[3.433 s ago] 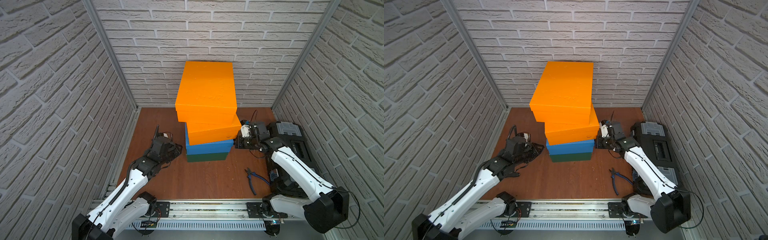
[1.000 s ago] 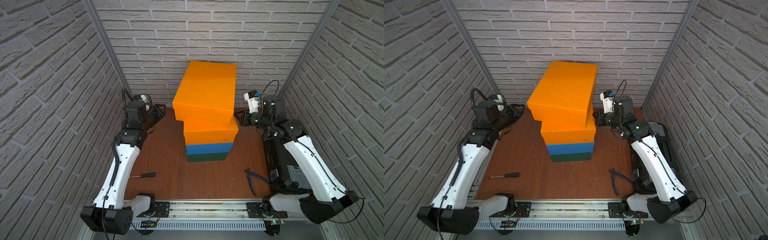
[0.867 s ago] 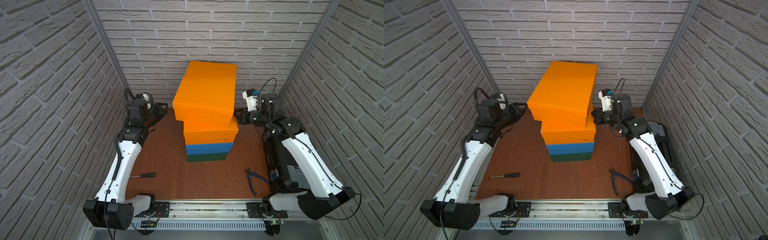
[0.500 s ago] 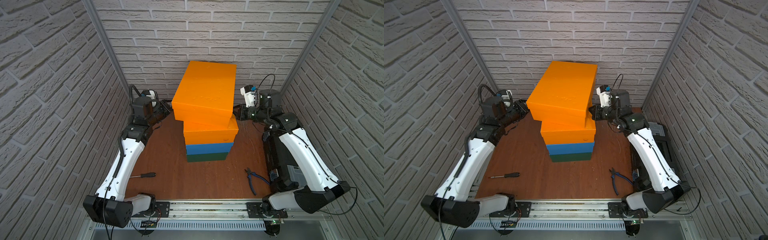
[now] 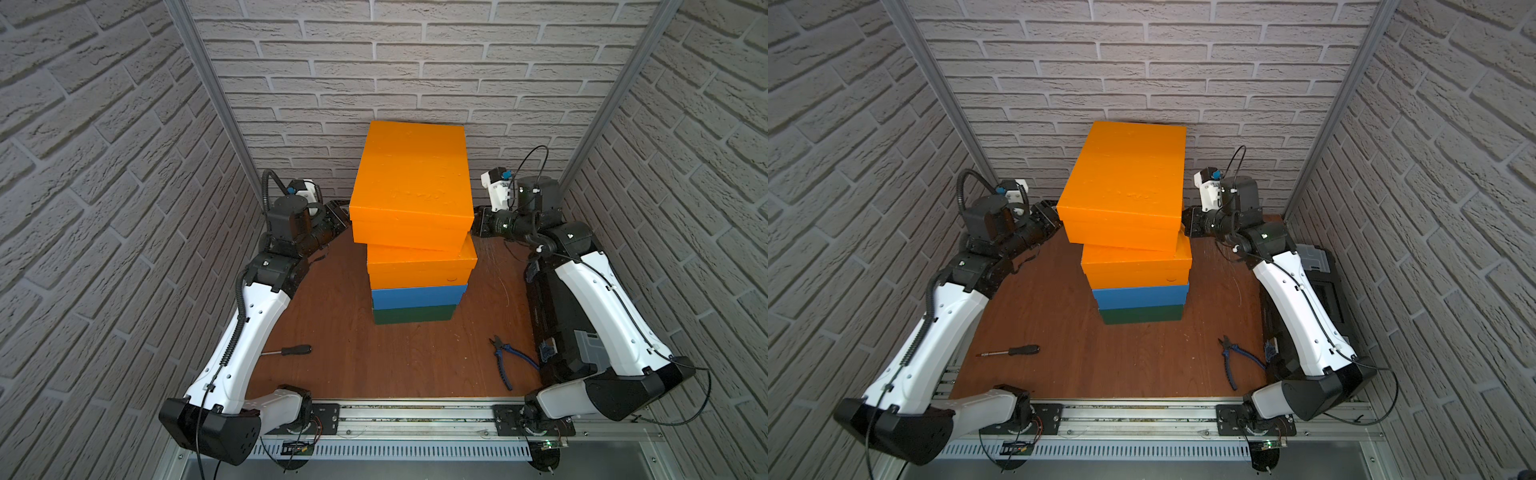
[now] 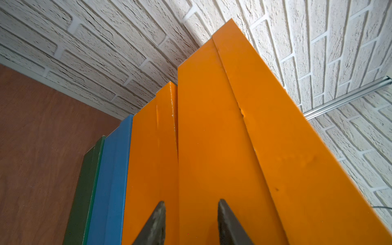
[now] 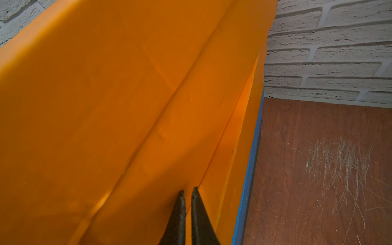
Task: Stack the shoeboxes
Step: Adjust the shoebox.
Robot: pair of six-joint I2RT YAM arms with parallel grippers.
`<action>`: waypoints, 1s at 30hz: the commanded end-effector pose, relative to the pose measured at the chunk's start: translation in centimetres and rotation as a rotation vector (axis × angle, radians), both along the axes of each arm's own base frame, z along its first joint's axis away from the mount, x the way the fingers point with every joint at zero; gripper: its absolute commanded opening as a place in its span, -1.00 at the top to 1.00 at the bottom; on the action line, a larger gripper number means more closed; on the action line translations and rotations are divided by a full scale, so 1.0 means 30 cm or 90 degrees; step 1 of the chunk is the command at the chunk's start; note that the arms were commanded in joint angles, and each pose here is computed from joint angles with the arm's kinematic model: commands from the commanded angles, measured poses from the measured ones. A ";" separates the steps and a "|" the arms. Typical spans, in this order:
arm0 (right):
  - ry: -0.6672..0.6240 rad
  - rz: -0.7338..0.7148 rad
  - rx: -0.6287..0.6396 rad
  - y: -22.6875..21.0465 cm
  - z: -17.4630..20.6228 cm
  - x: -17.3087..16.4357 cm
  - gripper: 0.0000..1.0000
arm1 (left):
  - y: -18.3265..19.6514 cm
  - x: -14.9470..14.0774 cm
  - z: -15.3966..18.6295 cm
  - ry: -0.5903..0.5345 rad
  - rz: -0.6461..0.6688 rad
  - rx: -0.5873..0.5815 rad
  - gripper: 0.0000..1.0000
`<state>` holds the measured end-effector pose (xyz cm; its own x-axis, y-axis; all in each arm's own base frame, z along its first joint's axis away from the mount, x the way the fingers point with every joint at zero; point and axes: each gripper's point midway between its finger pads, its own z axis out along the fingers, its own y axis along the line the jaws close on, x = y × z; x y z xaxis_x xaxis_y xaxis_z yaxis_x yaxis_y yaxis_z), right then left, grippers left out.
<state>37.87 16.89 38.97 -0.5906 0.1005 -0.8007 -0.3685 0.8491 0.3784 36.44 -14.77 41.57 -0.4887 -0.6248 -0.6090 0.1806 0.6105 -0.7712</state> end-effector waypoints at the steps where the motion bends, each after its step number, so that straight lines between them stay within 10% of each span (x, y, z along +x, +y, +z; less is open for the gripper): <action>1: -0.048 0.024 0.028 0.030 0.089 -0.006 0.79 | -0.022 -0.035 0.081 -0.052 -0.014 -0.011 0.18; 30: -0.089 0.004 0.014 -0.020 0.155 -0.075 0.78 | -0.065 -0.113 0.031 -0.034 -0.031 -0.011 0.18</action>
